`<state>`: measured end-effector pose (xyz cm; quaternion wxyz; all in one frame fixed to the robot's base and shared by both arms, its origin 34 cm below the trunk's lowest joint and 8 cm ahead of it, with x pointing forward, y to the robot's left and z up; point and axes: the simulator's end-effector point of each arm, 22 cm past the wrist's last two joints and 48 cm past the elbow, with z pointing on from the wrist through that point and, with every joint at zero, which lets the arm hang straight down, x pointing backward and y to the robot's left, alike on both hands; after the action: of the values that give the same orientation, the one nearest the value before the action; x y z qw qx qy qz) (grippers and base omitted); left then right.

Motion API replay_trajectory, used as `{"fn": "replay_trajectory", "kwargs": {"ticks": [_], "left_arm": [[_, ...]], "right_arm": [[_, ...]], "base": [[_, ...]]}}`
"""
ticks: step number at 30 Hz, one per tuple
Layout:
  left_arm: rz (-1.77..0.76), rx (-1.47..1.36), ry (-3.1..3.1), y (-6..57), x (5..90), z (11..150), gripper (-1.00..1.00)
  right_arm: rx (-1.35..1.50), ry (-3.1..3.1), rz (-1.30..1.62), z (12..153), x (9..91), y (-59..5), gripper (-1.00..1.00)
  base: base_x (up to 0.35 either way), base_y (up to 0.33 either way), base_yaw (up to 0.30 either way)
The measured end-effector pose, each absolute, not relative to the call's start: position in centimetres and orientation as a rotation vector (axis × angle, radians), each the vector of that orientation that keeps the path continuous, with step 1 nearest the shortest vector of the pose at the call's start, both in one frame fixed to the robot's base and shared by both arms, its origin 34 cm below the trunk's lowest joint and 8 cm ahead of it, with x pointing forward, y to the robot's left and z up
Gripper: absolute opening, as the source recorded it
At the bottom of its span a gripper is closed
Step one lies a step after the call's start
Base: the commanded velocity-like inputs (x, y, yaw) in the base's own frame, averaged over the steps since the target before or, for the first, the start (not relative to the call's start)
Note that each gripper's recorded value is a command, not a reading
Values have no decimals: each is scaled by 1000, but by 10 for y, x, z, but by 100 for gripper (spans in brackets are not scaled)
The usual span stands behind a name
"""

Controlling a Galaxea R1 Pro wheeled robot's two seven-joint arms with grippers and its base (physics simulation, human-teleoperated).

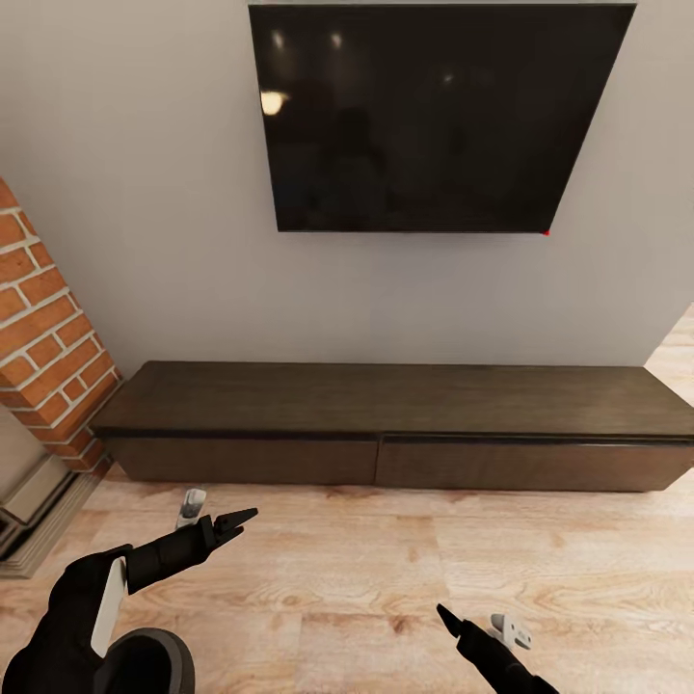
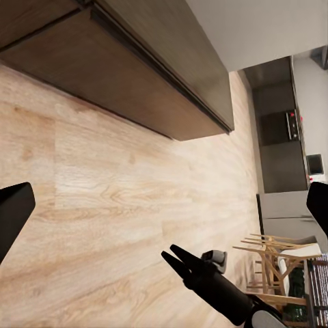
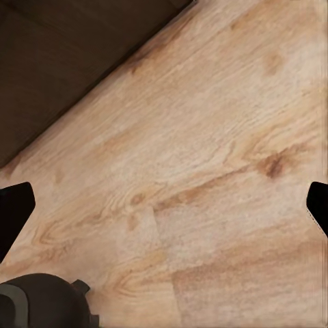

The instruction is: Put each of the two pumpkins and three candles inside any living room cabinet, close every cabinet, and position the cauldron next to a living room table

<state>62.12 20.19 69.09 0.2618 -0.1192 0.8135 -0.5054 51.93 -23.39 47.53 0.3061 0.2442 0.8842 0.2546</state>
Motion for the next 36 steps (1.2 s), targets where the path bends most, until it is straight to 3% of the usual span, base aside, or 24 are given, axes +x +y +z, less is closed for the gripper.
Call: {"fn": "replay_trajectory", "kwargs": {"ticks": [31,36], "left_arm": [[-1368,-323,2202,202,621,690,100],[-1367,-324,2203,202,621,690,100]], "right_arm": [[580,2381,611,469,518,-226,100],[592,2476,439,450,505,-238,100]], "base": [[-44,0,0],[-56,53,0]]}}
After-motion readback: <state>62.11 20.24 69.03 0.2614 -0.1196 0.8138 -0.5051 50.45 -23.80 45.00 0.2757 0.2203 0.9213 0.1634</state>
